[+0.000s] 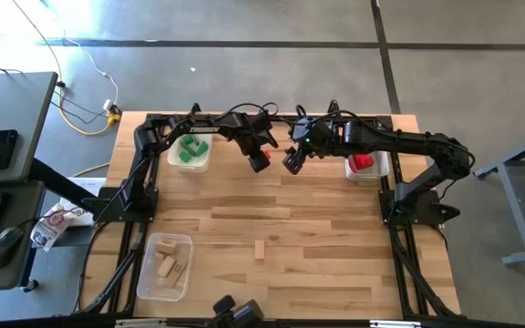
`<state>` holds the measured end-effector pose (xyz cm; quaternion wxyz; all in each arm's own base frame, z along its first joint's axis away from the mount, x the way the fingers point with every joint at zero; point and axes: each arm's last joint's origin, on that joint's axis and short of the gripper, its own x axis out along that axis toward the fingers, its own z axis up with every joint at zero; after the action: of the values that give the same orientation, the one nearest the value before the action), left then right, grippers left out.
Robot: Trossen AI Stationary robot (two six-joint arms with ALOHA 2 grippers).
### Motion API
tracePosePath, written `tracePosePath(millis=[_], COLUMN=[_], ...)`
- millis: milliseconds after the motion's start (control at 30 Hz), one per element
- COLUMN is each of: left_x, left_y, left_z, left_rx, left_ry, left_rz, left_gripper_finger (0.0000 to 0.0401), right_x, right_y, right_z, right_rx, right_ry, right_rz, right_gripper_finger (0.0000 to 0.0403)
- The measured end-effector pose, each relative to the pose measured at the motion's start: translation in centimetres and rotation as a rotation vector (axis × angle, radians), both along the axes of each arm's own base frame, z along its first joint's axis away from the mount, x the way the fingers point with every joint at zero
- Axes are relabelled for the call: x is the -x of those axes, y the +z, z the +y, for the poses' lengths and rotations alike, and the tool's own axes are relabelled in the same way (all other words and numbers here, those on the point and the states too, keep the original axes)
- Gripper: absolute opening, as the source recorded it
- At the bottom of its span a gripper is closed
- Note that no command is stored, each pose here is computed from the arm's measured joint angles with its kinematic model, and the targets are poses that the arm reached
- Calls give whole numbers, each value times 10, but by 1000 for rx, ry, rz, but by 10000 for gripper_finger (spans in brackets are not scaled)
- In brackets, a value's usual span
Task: Sort & place blocks by color
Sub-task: Put the red block into the gray bin
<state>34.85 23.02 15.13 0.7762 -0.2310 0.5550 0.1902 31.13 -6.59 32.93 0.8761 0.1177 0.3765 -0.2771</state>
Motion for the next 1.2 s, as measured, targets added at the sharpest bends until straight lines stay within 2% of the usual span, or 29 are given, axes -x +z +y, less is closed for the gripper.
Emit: tracePosePath(millis=[233, 400, 567, 767, 1067, 1200], left_x=[4, 3, -2, -7, -19, -23], left_y=[7, 15, 23, 30, 42, 58], left_z=[-10, -15, -25, -39, -70, -85], left_rx=[38, 124, 145, 224, 305, 327], left_ry=[-71, -121, -190, -261, -391, -457], left_rz=[33, -47, -90, -154, -243, -317], left_gripper_finger=[99, 99, 101, 100, 100, 101], right_x=[-1, -2, -3, 0, 3, 4], right_y=[-3, -4, -4, -7, -7, -8], right_z=[16, 34, 52, 70, 94, 105], right_rx=[-44, -38, -18, 19, 57, 60], right_ry=[161, 266, 371, 484, 608, 644], right_rz=[45, 71, 96, 155, 184, 189], right_gripper_finger=[222, 222, 222, 222, 222, 222])
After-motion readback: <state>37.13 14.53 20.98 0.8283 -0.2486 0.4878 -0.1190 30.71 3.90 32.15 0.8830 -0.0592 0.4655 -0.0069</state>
